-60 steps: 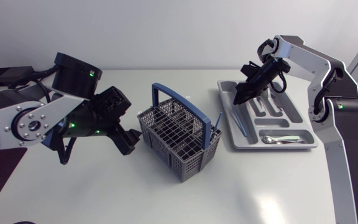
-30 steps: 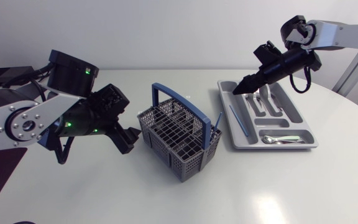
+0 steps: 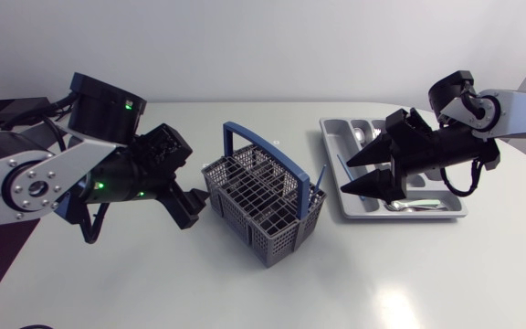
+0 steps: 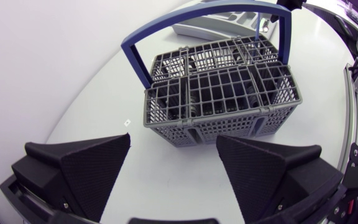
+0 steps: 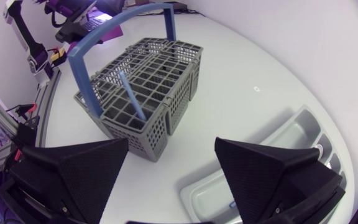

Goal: Unload the cutlery basket into the drawer organizer.

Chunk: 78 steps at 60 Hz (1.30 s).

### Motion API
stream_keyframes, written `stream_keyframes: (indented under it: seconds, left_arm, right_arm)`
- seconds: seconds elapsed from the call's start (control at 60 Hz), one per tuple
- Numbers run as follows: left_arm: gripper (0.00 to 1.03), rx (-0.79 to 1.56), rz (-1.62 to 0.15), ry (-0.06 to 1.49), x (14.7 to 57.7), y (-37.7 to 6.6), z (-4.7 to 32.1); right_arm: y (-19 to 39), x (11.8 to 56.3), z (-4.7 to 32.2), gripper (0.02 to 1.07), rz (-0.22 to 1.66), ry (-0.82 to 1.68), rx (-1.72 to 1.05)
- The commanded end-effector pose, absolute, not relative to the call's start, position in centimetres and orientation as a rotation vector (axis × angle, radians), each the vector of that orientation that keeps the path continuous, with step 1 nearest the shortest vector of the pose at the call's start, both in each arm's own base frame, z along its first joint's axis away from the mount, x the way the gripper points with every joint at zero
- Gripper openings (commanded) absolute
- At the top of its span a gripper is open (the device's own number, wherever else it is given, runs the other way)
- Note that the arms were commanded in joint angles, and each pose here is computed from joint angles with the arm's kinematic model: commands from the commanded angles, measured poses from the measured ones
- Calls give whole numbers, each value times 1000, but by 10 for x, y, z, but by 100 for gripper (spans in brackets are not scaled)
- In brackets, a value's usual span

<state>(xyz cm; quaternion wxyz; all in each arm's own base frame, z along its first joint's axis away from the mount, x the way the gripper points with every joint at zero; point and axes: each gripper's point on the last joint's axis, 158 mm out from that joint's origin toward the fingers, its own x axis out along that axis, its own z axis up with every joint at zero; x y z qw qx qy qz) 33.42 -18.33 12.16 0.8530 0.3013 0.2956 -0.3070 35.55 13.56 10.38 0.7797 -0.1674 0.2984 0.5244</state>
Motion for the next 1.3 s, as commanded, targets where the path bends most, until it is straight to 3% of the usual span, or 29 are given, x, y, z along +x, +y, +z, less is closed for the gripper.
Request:
stream_keyframes:
  seconds: [0.0,0.433,0.8,1.017,1.283]
  left_arm:
    - [97,629,-668,630,325,-186,117]
    - [97,631,-677,624,322,-189,120]
    - [97,633,-688,620,321,-194,121]
    - [97,634,-688,615,322,-195,123]
    - [97,628,-690,622,320,-196,120]
  right_arm:
    - [141,347,108,102,1174,583,-406]
    - [185,337,106,92,1262,536,-456]
    - [192,334,90,52,1279,556,-463]
    - [191,334,82,48,1275,567,-468]
    - [194,330,78,21,1281,572,-483]
